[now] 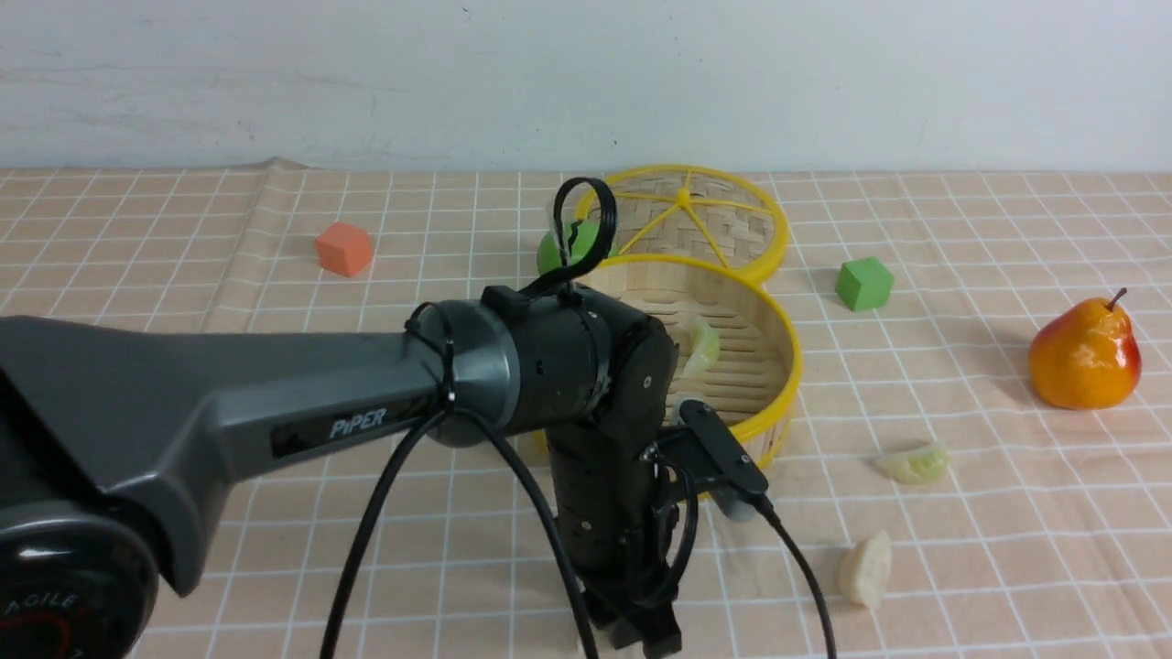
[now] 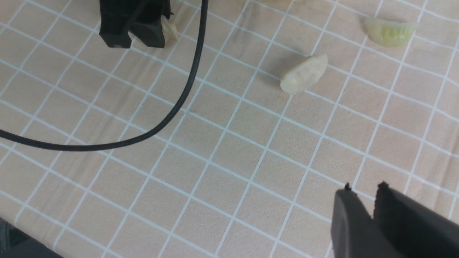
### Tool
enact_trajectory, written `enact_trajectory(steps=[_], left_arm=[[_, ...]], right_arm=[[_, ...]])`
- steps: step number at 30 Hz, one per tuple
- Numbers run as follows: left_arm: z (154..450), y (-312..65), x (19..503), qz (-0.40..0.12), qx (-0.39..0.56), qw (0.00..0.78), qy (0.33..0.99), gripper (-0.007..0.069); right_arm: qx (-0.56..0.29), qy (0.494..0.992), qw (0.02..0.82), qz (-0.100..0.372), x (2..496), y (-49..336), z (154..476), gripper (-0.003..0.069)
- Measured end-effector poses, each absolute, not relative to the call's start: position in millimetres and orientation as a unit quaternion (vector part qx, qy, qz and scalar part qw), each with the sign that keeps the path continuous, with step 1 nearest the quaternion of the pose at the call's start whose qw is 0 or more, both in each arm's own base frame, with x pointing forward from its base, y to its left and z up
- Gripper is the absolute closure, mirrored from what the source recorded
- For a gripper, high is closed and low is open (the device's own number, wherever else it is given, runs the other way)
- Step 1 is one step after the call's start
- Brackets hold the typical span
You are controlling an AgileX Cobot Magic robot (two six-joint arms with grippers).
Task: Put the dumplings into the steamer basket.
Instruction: Use the left arm to grab a dumpling, then use the left arm to put the dumpling into the steamer
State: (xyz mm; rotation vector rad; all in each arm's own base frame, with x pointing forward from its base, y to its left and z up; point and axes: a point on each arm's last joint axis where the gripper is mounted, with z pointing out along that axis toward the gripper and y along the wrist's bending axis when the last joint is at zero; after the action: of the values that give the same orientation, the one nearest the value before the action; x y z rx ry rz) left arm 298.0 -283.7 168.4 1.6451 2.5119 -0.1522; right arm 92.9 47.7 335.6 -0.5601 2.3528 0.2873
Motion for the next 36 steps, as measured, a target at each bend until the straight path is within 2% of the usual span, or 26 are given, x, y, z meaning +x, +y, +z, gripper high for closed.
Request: enact_trajectory(steps=[2, 5, 9, 10, 13, 15, 16, 18, 20, 23, 28, 31, 36], left_arm=[[168.4, -283.6, 298.2, -0.05, 0.545, 0.068, 0.834, 0.0442], [172.1, -284.1, 298.6, -0.05, 0.528, 0.061, 0.846, 0.0442], [206.9, -292.3, 308.7, -0.053, 0.475, 0.071, 0.875, 0.0442], [206.8, -291.8, 308.3, -0.052, 0.472, 0.067, 0.877, 0.0442], [259.0, -298.8, 323.0, -0.058, 0.417, 0.115, 0.9, 0.0442], [276.8, -298.8, 329.4, -0.063, 0.398, 0.141, 0.904, 0.0442], [295.3, -296.6, 337.0, -0.07, 0.374, 0.17, 0.909, 0.0442], [317.6, -288.8, 349.9, -0.083, 0.33, 0.212, 0.916, 0.0442], [325.8, -282.3, 361.3, -0.093, 0.294, 0.238, 0.921, 0.0442], [320.0, -271.1, 386.9, -0.106, 0.231, 0.267, 0.93, 0.0442], [278.1, -261.2, 419.5, -0.097, 0.179, 0.258, 0.944, 0.0442], [242.3, -251.8, 439.5, -0.084, 0.137, 0.239, 0.958, 0.0442], [222.3, -246.1, 448.9, -0.077, 0.119, 0.228, 0.963, 0.0438]], right_arm=[[-0.216, 0.906, 0.346, 0.109, 93.0, 47.4, 335.5, 0.0544], [-0.216, 0.906, 0.348, 0.106, 93.5, 47.0, 335.7, 0.0543], [-0.215, 0.906, 0.348, 0.106, 93.5, 46.9, 335.7, 0.0541], [-0.215, 0.906, 0.348, 0.106, 93.5, 46.9, 335.7, 0.0541], [-0.215, 0.906, 0.349, 0.106, 93.6, 47.0, 335.8, 0.0538], [-0.215, 0.906, 0.349, 0.106, 93.6, 47.0, 335.8, 0.0538], [-0.215, 0.906, 0.35, 0.106, 93.7, 47.0, 335.9, 0.0538], [-0.215, 0.906, 0.35, 0.107, 93.7, 47.1, 335.9, 0.0539], [-0.213, 0.906, 0.35, 0.109, 93.7, 47.4, 336.1, 0.054], [-0.202, 0.907, 0.348, 0.124, 93.0, 49.1, 336.4, 0.054], [-0.2, 0.909, 0.342, 0.131, 92.0, 50.0, 336.0, 0.054], [-0.186, 0.918, 0.323, 0.136, 89.8, 49.6, 333.9, 0.054], [-0.17, 0.932, 0.293, 0.132, 91.3, 49.5, 329.4, 0.054]])
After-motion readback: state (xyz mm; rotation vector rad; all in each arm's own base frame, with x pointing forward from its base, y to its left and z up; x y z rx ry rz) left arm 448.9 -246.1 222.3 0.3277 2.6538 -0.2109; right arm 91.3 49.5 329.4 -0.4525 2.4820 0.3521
